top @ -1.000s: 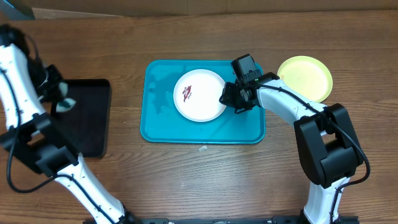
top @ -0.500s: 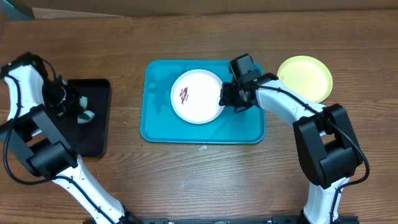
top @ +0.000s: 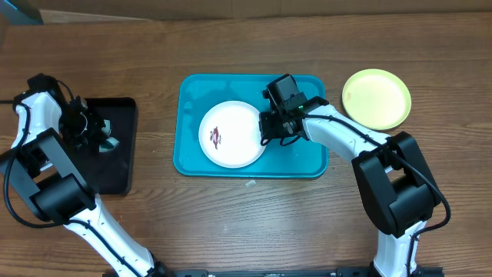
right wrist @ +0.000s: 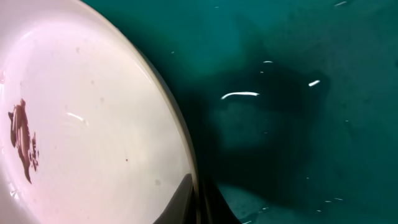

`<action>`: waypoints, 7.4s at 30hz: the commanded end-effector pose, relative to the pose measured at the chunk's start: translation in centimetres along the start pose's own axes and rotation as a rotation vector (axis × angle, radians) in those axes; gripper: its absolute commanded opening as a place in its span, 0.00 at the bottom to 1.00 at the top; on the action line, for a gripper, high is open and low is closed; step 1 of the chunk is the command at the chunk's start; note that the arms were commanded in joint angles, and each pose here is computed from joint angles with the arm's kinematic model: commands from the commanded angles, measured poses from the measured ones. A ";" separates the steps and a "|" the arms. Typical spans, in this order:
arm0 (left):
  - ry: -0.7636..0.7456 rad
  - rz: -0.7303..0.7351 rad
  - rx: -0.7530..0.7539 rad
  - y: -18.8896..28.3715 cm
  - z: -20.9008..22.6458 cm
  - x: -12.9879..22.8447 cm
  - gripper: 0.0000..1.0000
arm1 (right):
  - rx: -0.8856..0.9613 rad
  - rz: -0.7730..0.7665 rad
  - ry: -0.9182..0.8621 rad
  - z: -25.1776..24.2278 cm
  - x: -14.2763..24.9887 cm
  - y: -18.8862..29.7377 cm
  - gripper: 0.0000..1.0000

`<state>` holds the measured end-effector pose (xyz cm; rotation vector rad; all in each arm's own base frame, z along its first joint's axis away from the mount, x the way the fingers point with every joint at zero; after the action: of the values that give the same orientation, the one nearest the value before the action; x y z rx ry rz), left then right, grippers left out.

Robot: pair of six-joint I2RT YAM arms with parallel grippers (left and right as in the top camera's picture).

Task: Clean dirty plates on tray and stack at the side
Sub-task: 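Slide the white plate toward the tray's left side with the right gripper, then dip the sponge into the black tray with the left gripper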

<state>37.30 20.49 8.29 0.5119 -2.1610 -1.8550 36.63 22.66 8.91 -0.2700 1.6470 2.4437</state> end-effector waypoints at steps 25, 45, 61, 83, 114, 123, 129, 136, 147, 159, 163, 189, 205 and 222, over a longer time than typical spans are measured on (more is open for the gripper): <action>-0.016 0.066 -0.116 1.6 1.1 -0.2 0.20 | 0.039 -0.018 -0.026 -0.6 -0.1 -0.3 0.04; -0.011 0.041 -0.115 0.5 1.2 -0.3 0.04 | 0.045 -0.017 -0.027 -0.6 -0.1 -0.3 0.04; -0.007 0.047 -0.114 -0.2 1.3 0.0 0.04 | 0.066 -0.030 -0.041 -0.8 -0.2 -0.3 0.04; -0.006 0.042 -0.047 -0.3 0.7 0.0 0.87 | 0.125 -0.089 -0.099 -0.8 -2.9 -0.9 0.04; -0.028 -0.040 -0.049 -0.4 0.5 -1.4 0.04 | 0.106 -0.056 -0.124 -0.7 -2.5 -1.2 0.04; -0.017 -0.005 -0.041 -0.4 0.4 -0.8 1.00 | 0.112 -0.059 -0.124 -0.8 -2.5 -1.2 0.04; -0.005 0.082 -0.031 -0.4 0.2 0.7 1.00 | 0.112 -0.059 -0.124 -0.8 -2.5 -1.2 0.04; 0.004 0.095 -0.030 -0.3 0.2 0.9 0.07 | 0.112 -0.058 -0.124 -0.8 -2.5 -1.2 0.04; -0.007 0.031 -0.042 -0.4 0.4 -0.2 1.00 | 0.114 -0.055 -0.125 -0.8 -2.4 -1.2 0.04; -0.028 -0.098 -0.059 -0.3 0.6 -2.3 0.09 | 0.116 -0.053 -0.125 -0.9 -2.4 -1.2 0.04; -0.028 -0.093 -0.053 -0.3 0.6 -2.2 0.05 | 0.115 -0.053 -0.125 -0.9 -2.4 -1.2 0.04; 0.025 0.014 -0.042 -0.4 0.4 -0.5 1.00 | 0.116 -0.052 -0.125 -0.9 -2.4 -1.2 0.04; 0.002 -0.096 -0.051 -0.3 0.6 -2.3 0.04 | 0.116 -0.053 -0.125 -0.9 -2.4 -1.2 0.04; 0.011 -0.030 -0.044 -0.4 0.4 -1.2 0.04 | 0.116 -0.053 -0.125 -0.9 -2.4 -1.2 0.04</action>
<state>38.32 21.63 8.67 0.5669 -2.1088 -1.9299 39.11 22.22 8.40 -0.1491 1.6822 2.2815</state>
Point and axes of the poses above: each gripper's point midway between its finger pads, its own y axis back along the fingers, its own z axis along the line the jaws close on, x = y × z, the point moved 8 cm from there along y, back along the fingers, and after that the axes turned 10 degrees about -y, right-handed, at the moved point
